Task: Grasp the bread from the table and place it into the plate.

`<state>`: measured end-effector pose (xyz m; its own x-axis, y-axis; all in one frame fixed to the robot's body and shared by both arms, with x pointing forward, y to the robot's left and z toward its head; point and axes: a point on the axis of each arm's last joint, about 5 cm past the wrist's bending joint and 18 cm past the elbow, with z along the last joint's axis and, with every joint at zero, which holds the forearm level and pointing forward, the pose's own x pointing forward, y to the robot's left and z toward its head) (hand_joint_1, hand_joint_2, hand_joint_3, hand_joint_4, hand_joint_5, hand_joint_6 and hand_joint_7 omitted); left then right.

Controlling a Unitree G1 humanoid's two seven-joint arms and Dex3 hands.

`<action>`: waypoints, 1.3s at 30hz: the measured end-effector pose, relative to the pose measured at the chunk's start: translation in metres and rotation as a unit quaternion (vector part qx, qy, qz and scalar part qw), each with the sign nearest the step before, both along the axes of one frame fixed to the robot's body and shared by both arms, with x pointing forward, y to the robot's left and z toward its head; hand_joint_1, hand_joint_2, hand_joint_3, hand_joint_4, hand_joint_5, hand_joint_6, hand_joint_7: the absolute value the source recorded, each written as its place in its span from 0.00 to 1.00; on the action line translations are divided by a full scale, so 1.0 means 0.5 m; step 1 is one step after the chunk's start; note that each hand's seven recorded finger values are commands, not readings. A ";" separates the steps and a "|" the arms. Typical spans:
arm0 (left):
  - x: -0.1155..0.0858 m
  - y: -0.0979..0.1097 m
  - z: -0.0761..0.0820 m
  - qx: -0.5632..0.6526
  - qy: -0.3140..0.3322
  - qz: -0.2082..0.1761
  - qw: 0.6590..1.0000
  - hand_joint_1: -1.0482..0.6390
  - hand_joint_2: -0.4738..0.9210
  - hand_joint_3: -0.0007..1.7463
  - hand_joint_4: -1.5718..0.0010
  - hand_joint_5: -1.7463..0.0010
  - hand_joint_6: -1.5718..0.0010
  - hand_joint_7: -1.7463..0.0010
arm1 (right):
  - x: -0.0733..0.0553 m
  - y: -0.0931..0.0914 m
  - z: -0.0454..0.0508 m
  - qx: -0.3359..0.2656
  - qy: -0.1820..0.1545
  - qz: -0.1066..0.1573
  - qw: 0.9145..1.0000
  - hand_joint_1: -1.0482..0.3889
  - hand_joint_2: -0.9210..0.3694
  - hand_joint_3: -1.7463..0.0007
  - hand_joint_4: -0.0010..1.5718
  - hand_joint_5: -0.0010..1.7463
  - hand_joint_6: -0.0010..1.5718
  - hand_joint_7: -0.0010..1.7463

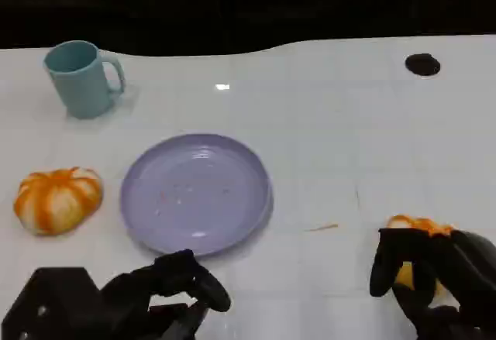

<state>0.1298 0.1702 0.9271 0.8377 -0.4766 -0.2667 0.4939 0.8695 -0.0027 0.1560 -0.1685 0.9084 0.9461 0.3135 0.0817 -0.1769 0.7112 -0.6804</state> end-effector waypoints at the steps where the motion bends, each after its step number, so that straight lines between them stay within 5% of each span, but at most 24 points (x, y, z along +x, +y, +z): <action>1: 0.000 0.000 0.000 0.000 0.000 0.000 1.000 0.37 1.00 0.32 0.57 0.00 0.68 0.10 | 0.000 0.000 0.000 0.000 -0.001 0.000 1.000 0.76 0.50 0.22 0.58 1.00 0.52 0.81; 29: 0.000 0.000 -0.001 0.000 0.000 0.000 1.000 0.38 1.00 0.33 0.57 0.00 0.68 0.10 | 0.000 0.000 -0.001 0.000 0.000 0.000 1.000 0.76 0.50 0.21 0.55 1.00 0.52 0.78; 34: 0.000 0.000 -0.001 0.000 0.001 0.000 1.000 0.37 1.00 0.32 0.58 0.00 0.69 0.11 | -0.001 0.001 0.003 0.008 -0.007 -0.001 1.000 0.77 0.48 0.28 0.52 0.95 0.56 0.60; 36: 0.000 0.000 -0.001 0.000 0.001 0.000 1.000 0.36 1.00 0.32 0.58 0.00 0.69 0.11 | -0.001 0.002 0.004 0.010 -0.013 -0.004 1.000 0.73 0.49 0.35 0.53 0.76 0.58 0.46; 39: 0.000 0.000 -0.001 0.001 0.002 0.000 1.000 0.37 1.00 0.32 0.57 0.00 0.68 0.10 | -0.001 0.003 0.008 -0.005 -0.028 -0.010 1.000 0.65 0.45 0.46 0.54 0.62 0.61 0.32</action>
<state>0.1296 0.1704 0.9268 0.8366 -0.4760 -0.2711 0.4935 0.8697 -0.0040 0.1555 -0.1669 0.9124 0.9463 0.2957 0.1304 -0.1248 0.7067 -0.6964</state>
